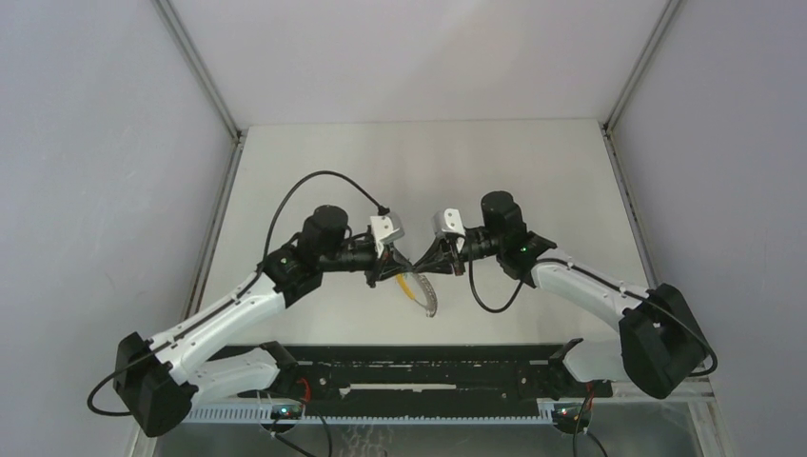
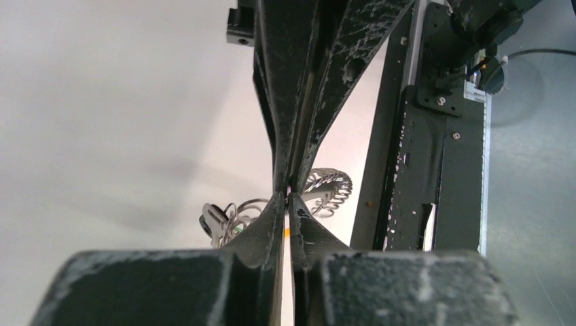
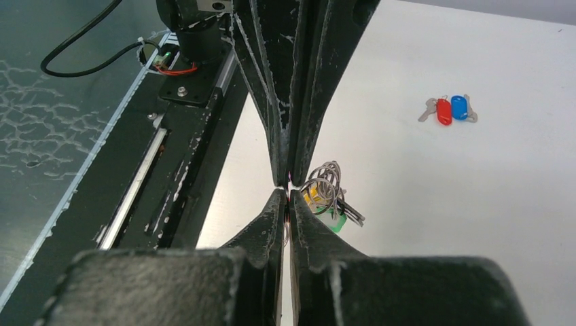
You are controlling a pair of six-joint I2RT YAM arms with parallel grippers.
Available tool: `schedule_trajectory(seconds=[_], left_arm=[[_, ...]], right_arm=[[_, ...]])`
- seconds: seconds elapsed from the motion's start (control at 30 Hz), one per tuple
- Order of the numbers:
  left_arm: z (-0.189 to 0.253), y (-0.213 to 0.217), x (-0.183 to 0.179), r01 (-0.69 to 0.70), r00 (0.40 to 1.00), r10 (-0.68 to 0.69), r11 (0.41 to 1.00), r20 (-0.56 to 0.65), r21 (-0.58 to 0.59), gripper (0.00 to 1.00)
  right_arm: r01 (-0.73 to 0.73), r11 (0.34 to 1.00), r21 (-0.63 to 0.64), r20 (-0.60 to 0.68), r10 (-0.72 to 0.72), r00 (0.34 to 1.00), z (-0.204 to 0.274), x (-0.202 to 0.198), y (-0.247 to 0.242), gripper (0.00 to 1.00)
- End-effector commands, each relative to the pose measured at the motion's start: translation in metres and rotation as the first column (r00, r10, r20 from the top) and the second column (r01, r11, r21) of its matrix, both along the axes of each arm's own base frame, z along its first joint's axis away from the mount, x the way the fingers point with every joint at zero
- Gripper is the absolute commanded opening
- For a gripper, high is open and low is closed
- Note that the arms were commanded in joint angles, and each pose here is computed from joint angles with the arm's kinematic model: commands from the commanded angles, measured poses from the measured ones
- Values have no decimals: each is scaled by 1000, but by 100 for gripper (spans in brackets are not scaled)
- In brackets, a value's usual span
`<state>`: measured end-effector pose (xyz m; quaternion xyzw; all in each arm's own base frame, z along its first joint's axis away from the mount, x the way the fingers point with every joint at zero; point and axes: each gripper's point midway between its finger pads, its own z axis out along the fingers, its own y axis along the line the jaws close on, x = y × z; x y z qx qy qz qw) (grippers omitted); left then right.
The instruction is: Put the keys on the keyring
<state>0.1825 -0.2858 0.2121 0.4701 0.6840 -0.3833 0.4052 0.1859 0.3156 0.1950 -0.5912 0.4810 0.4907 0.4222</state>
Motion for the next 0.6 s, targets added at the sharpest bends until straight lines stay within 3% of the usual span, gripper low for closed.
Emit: schedule_trajectory(seconds=[0.0, 0.13, 0.3, 0.57], left_arm=[[30, 2, 9, -48, 986, 72, 987, 151, -155, 15], [39, 7, 7, -60, 967, 123, 961, 223, -270, 31], [42, 7, 7, -43, 950, 143, 941, 279, -336, 41], [38, 11, 8, -31, 927, 157, 937, 340, -349, 44]], right_arm=[[23, 999, 34, 57, -25, 998, 27, 0, -2, 0], [60, 997, 40, 84, -63, 994, 35, 2, -4, 0], [75, 996, 53, 115, -81, 990, 41, 2, -4, 0], [15, 996, 88, 208, -33, 977, 47, -1, -3, 0]])
